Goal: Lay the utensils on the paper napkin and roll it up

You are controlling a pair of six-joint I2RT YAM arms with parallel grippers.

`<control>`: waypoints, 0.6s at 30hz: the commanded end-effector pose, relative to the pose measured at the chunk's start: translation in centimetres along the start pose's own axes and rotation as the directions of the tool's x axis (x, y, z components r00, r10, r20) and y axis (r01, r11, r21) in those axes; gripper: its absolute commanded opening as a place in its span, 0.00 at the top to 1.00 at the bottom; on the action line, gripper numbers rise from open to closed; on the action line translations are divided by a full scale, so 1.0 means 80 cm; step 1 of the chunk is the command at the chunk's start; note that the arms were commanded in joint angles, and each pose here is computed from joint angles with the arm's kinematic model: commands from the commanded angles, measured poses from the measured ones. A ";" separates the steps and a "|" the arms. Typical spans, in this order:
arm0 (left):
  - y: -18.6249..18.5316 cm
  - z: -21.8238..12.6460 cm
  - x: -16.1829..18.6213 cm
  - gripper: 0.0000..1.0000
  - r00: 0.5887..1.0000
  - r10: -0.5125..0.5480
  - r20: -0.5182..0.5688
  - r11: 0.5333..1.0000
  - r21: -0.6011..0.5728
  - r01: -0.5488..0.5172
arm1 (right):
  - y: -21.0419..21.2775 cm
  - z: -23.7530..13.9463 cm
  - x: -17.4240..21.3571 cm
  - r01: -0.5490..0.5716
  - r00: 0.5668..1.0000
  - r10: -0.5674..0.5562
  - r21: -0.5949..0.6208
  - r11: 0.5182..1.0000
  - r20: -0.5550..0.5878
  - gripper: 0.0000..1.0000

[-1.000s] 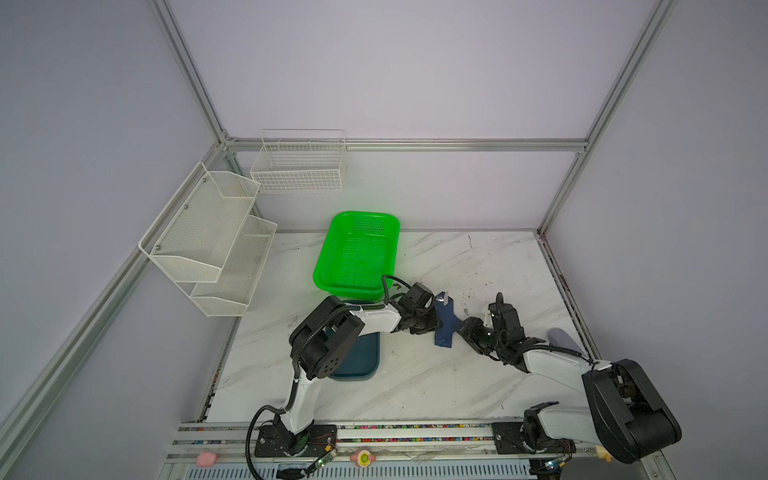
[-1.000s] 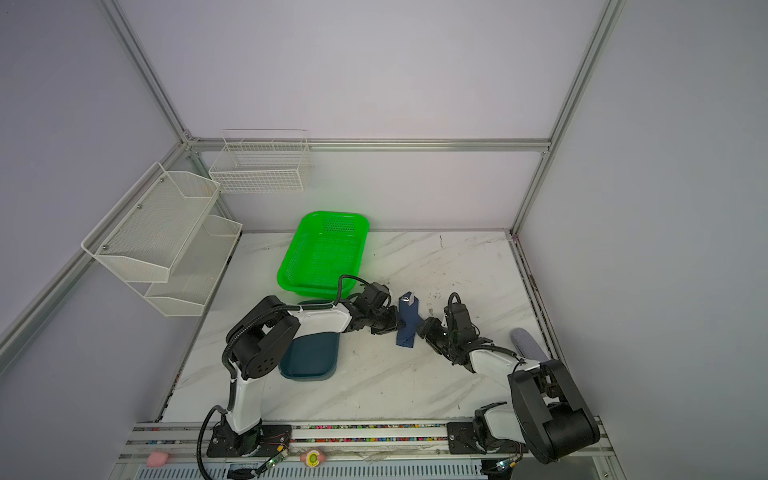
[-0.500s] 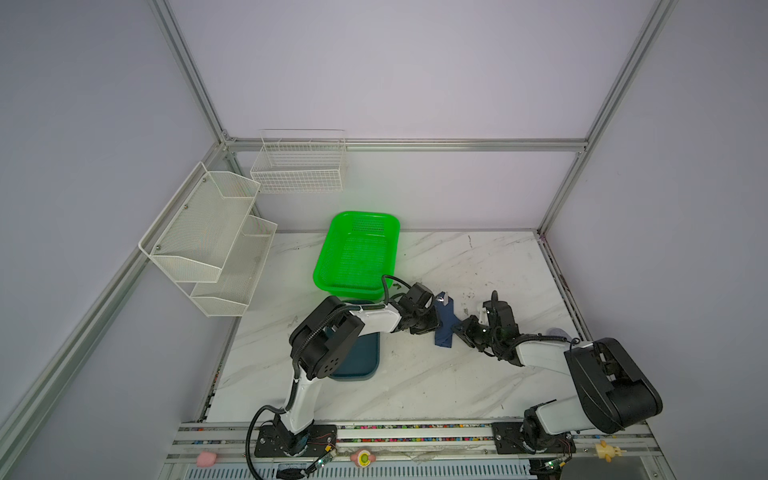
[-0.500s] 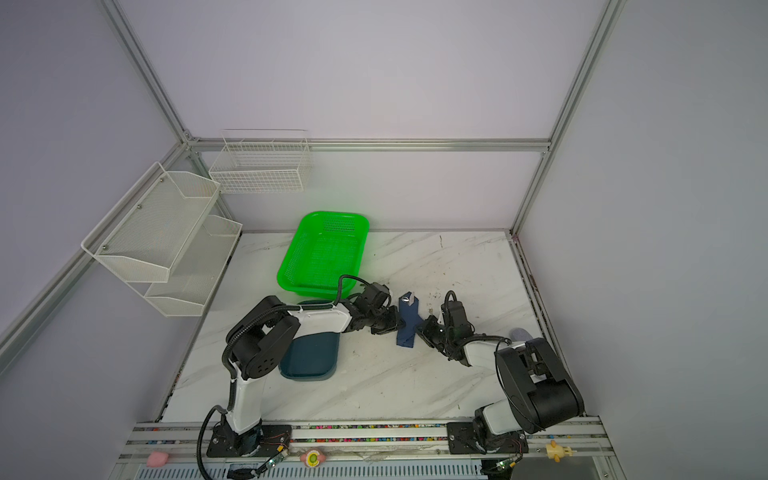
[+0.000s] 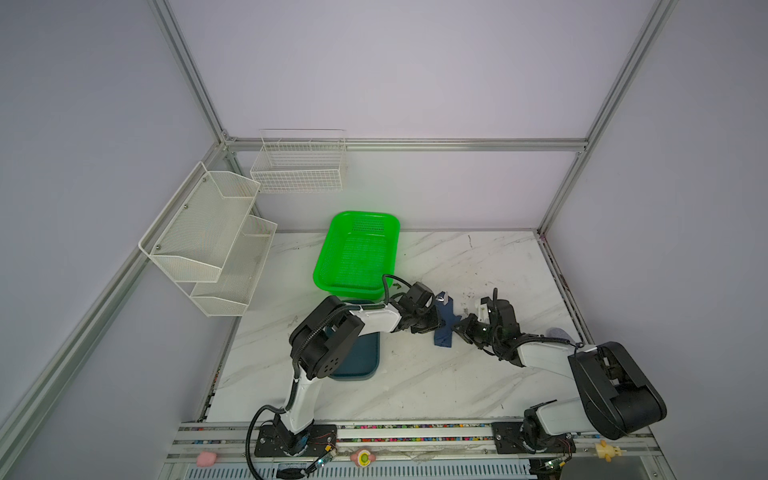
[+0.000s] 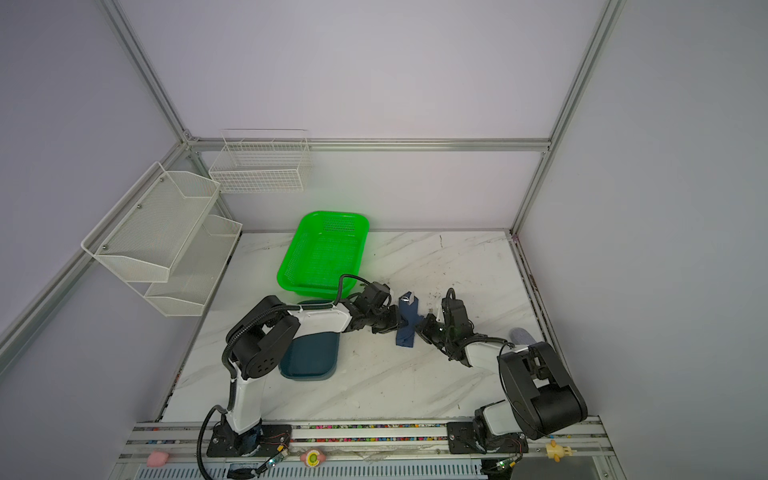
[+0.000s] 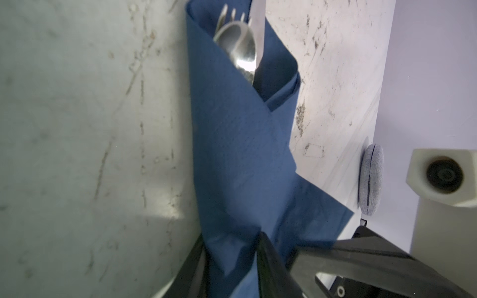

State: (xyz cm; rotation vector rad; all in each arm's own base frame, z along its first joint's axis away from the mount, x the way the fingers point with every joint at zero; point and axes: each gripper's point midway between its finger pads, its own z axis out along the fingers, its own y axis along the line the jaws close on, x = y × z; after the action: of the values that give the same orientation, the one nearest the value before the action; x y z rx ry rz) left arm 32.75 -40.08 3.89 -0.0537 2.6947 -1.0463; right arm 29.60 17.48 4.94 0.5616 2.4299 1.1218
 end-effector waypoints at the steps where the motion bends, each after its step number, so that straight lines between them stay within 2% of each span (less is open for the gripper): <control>1: 0.014 -0.005 0.017 0.63 1.000 0.003 -0.023 1.000 -0.030 -0.003 | -0.011 0.003 -0.009 -0.003 1.000 0.002 0.057 0.998 0.021 0.97; 7: 0.018 -0.025 0.031 0.57 0.999 0.004 -0.036 1.000 -0.025 -0.005 | -0.035 0.007 -0.009 0.009 1.000 -0.010 0.128 0.992 0.012 0.97; 13: 0.026 -0.038 0.051 0.57 0.998 -0.007 -0.058 0.999 -0.032 0.006 | -0.051 0.007 -0.012 0.019 1.000 -0.022 0.189 0.982 0.018 0.97; 18: 0.016 -0.033 0.070 0.57 0.995 0.015 -0.094 1.000 -0.016 -0.017 | -0.057 0.009 -0.009 0.035 0.999 -0.037 0.203 0.979 0.004 0.97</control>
State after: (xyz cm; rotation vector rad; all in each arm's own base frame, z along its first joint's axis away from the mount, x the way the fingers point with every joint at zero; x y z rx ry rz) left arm 28.66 -38.17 4.10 -0.0158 2.7401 -1.0436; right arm 30.02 15.86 2.36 0.5617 2.5090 0.9470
